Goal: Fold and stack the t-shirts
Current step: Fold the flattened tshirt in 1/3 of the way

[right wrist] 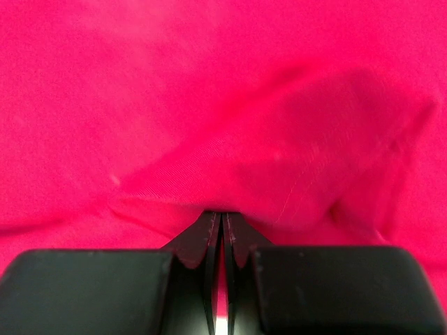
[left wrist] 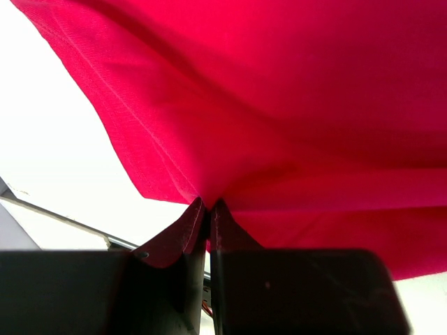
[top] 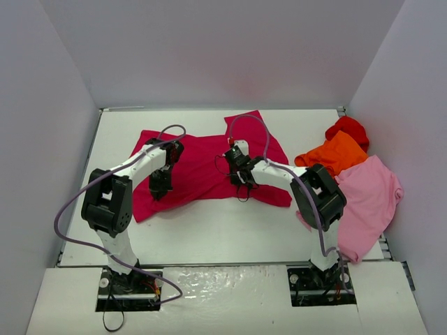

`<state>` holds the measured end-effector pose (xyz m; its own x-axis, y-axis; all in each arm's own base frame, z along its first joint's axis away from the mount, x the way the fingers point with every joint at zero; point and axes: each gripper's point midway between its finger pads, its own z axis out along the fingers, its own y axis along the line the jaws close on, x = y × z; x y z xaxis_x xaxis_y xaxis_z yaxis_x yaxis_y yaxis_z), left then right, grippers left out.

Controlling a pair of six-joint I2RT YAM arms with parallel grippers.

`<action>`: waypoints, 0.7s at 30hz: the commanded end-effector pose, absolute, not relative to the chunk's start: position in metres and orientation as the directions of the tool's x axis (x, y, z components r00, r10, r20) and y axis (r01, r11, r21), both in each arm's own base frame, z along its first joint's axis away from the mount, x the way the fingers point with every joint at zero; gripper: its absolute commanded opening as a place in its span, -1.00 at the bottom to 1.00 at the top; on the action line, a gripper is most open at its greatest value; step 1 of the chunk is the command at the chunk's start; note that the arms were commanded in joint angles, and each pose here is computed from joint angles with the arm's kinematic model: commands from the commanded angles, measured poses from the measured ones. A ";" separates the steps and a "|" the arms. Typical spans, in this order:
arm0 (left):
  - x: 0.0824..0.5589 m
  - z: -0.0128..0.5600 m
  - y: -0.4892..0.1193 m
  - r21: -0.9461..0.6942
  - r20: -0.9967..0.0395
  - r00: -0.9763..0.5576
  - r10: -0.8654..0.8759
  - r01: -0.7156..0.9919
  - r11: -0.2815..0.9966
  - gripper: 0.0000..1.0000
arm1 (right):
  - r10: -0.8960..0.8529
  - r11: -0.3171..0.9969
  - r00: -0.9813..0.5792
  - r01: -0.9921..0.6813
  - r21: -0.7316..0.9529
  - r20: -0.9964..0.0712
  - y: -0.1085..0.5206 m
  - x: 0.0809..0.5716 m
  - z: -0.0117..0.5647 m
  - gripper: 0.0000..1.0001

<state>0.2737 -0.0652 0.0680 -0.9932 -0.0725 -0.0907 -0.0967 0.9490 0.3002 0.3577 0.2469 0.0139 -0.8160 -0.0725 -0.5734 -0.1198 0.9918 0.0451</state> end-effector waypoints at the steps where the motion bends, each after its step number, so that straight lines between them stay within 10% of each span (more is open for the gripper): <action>1: 0.275 0.085 -0.063 0.293 -0.139 -0.989 -0.055 -0.094 0.951 -1.00 | -0.089 0.989 -0.758 -0.143 0.032 -0.646 0.266 0.392 0.030 -1.00; 21: 0.266 0.075 -0.063 0.288 -0.119 -0.992 -0.052 -0.085 0.954 -1.00 | -0.157 0.987 -0.602 -0.132 -0.096 -0.783 0.276 0.475 0.124 -1.00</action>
